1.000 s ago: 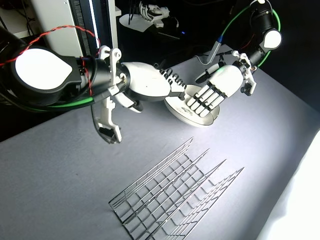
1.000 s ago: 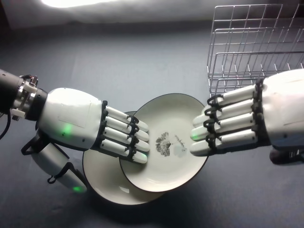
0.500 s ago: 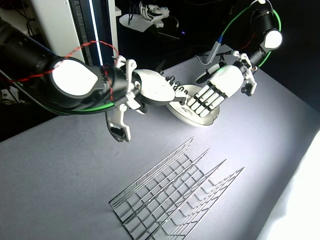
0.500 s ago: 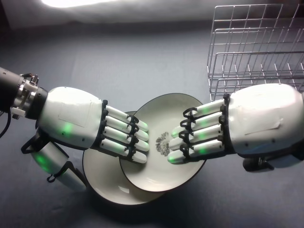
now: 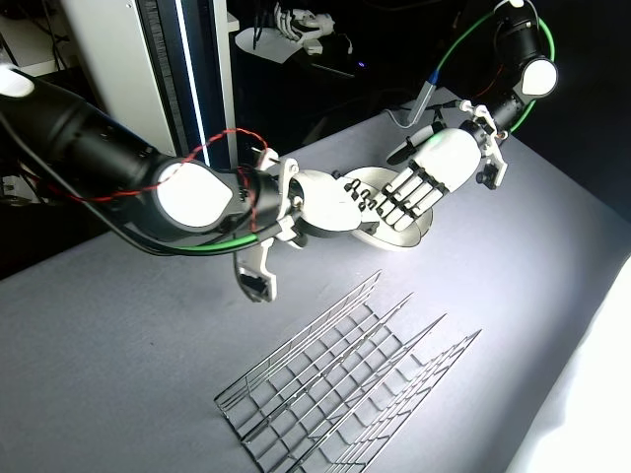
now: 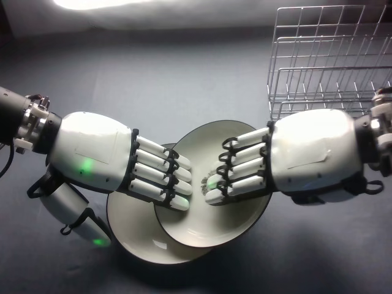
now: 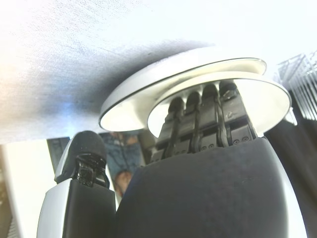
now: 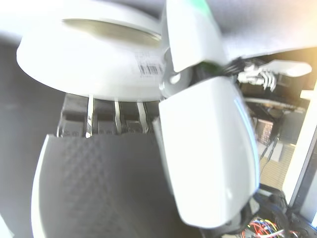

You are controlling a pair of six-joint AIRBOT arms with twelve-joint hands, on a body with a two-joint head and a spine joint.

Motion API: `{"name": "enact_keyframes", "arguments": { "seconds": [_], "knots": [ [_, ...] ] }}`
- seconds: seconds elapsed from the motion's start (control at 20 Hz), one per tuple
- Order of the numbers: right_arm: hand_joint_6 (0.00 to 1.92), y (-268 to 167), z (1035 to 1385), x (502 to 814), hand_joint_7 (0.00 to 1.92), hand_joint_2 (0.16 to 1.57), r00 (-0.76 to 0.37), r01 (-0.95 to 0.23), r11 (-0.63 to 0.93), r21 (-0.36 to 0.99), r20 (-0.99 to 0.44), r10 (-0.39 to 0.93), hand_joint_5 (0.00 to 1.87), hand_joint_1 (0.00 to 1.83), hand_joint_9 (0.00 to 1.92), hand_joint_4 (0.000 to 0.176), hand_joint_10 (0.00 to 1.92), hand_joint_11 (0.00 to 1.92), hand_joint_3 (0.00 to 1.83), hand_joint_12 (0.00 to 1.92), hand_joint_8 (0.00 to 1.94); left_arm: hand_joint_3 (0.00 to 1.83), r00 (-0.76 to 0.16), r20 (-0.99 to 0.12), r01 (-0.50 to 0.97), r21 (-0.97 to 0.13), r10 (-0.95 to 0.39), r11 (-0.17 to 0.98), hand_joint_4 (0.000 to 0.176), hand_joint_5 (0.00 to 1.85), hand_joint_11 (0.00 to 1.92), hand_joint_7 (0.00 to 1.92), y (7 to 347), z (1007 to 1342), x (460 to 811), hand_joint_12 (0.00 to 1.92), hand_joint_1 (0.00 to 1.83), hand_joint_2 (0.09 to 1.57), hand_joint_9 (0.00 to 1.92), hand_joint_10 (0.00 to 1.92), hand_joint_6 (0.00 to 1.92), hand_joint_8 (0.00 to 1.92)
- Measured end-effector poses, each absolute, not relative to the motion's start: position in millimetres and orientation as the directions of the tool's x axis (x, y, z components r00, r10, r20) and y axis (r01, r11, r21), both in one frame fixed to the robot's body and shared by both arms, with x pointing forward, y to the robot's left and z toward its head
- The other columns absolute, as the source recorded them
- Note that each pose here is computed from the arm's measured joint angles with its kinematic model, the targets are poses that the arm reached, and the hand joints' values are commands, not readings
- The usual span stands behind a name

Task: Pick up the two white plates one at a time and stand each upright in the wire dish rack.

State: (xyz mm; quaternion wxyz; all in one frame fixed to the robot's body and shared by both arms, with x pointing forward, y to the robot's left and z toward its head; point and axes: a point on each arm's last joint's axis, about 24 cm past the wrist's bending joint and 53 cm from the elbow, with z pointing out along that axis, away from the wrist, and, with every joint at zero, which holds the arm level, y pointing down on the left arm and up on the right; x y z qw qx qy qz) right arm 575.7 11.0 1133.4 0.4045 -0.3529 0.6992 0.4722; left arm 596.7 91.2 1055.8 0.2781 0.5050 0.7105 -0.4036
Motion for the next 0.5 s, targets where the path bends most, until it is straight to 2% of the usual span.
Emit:
{"name": "enact_keyframes", "arguments": {
  "seconds": [0.35, 0.5],
  "knots": [
    [0.0, 30, 1132, 589, 0.11, 1.11, -0.415, -0.877, 0.309, 0.368, -0.904, -0.101, 0.14, 1.54, 0.12, 0.0, 0.0, 0.0, 0.0, 0.68, 0.0, 0.0, -0.332, -0.804, 0.943, -0.289, 0.494, 0.163, 0.0, 0.03, 0.0, 0.0, 92, 1056, 597, 0.0, 0.0, 1.27, 0.0, 0.0, 0.0, 0.0],
    [0.01, 33, 1129, 593, 0.16, 1.12, -0.415, -0.874, 0.32, 0.365, -0.904, -0.103, 0.19, 1.5, 0.17, 0.0, 0.01, 0.0, 0.0, 0.84, 0.01, 0.0, -0.332, -0.803, 0.943, -0.289, 0.494, 0.163, 0.0, 0.02, 0.0, 0.0, 92, 1056, 597, 0.0, 0.0, 1.27, 0.0, 0.0, 0.0, 0.0]
  ]
}}
